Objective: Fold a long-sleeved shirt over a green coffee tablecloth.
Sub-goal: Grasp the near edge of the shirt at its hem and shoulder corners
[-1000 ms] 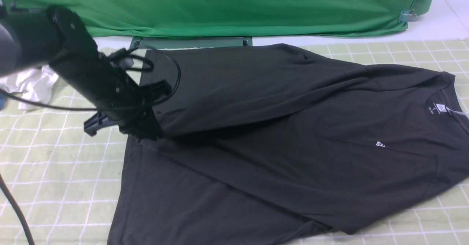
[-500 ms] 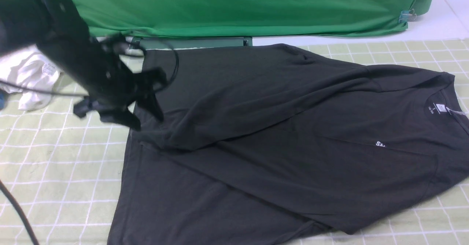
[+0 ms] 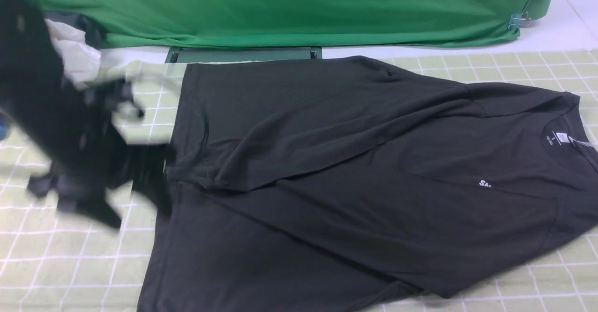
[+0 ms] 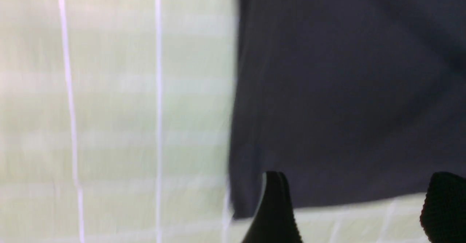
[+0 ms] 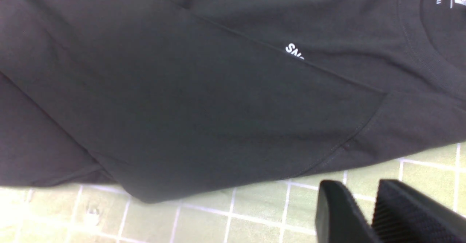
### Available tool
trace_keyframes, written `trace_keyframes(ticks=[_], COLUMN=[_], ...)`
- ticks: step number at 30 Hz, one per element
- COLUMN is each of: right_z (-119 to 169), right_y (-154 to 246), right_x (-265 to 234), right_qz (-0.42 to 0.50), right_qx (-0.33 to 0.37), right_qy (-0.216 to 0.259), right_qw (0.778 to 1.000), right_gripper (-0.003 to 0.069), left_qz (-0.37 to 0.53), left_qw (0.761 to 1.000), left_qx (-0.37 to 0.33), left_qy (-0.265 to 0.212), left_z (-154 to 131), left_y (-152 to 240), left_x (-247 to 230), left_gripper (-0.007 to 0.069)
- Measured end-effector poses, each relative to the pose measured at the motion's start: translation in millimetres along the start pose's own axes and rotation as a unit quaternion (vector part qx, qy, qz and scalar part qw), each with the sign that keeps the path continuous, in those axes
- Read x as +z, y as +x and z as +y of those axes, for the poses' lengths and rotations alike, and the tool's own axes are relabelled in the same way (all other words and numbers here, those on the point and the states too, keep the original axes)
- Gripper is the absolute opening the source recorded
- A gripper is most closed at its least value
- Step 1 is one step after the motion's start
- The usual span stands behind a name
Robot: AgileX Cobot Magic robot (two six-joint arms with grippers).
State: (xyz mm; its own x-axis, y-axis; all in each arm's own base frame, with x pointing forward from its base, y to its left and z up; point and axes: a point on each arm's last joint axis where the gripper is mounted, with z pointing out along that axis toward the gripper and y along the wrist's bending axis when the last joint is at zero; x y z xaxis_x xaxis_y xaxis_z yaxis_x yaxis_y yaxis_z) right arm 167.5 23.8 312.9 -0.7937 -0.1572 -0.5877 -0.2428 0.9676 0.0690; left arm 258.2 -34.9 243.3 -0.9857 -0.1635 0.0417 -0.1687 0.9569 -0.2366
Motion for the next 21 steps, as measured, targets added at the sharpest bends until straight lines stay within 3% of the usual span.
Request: trace_keyframes(ticks=[9, 18, 21], right_z=[1, 1, 1], right_y=[0, -1, -1], right_x=[0, 0, 0], right_qz=[-0.001, -0.003, -0.004], right_qx=[0.004, 0.005, 0.005], right_qy=[-0.005, -0.006, -0.006], right_qw=[1.000, 1.000, 1.000], right_gripper=[0.0163, 0.0165, 0.0165], left_qz=[0.007, -0.008, -0.013], left_qw=[0.998, 0.999, 0.999], left_qx=[-0.056, -0.048, -0.033], left_qy=[-0.010, 0.001, 0.013], left_z=[34, 35, 33], left_y=[58, 59, 57], left_x=[78, 85, 87], left_gripper=[0.0428, 0.0377, 0.0319])
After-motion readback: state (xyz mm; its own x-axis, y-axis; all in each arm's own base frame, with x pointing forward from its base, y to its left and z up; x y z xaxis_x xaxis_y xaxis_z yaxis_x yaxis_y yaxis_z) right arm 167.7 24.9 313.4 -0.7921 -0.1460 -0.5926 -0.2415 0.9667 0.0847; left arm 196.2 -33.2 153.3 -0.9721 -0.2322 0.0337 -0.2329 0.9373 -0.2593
